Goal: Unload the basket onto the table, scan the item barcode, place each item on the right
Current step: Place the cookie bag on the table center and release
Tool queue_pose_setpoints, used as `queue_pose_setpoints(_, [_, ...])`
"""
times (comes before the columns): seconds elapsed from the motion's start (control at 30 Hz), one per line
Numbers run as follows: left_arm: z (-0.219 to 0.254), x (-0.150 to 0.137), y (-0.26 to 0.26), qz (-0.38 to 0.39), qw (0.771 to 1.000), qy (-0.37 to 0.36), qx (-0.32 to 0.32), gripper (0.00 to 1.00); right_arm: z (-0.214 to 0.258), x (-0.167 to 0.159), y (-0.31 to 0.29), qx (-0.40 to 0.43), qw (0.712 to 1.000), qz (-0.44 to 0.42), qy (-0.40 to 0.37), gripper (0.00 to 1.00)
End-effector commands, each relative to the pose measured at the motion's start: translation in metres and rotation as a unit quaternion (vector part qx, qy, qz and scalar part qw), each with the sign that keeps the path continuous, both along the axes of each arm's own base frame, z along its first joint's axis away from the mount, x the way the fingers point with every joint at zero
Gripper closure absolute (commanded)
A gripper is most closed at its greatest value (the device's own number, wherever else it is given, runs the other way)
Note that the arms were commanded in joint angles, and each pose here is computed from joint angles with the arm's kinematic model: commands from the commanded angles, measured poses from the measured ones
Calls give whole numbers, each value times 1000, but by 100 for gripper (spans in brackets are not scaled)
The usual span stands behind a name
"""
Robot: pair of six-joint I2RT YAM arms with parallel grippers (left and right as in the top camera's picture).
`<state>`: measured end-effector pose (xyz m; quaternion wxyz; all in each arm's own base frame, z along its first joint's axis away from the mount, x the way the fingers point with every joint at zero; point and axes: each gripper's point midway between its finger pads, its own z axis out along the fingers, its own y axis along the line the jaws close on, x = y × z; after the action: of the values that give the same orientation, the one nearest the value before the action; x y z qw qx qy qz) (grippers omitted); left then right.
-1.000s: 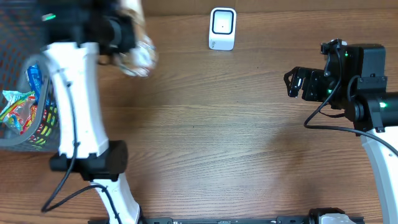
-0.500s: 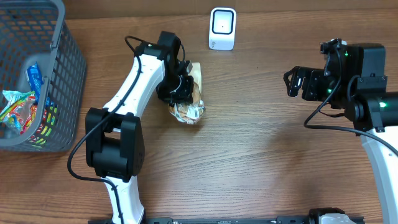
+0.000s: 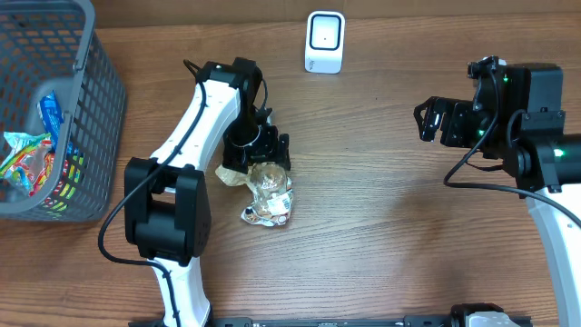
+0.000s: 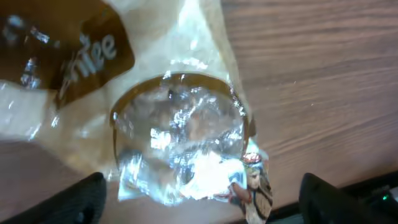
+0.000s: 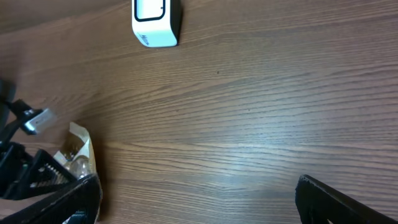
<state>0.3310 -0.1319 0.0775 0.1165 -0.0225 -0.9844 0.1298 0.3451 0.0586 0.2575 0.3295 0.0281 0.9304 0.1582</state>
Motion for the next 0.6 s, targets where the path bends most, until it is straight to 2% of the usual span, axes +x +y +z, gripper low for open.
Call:
queue_pose_setpoints(0.0, [49,36,19,9,997,-74,25,14,9,3,2,1,1000,3,-14,0])
queue_pose_setpoints(0.03, [84,57,30,21,991,-125,31,14,9,3,2,1,1000,2,-15,0])
queue_pose_setpoints(0.1, [129,80,45,40,980,-192,37,12,9,3,2,1,1000,2,-14,0])
queue_pose_setpoints(0.27, [229,108,109,117,929,-340,80,6,9,3,2,1,1000,2,-15,0])
queue_pose_setpoints(0.37, [264,102,168,200,896,-377,121,4,9,3,2,1,1000,2,-14,0])
queue_pose_setpoints(0.4, [273,92,209,258,878,-377,143,4,9,3,2,1,1000,2,-14,0])
queue_pose_setpoints(0.43, [273,85,232,289,869,-371,154,4,9,3,2,1,1000,2,-14,0])
queue_pose_setpoints(0.47, [270,71,273,352,850,-351,174,4,9,3,2,1,1000,2,-15,0])
queue_pose_setpoints(0.57, [258,50,325,425,824,-319,195,5,9,3,2,1,1000,2,-14,0])
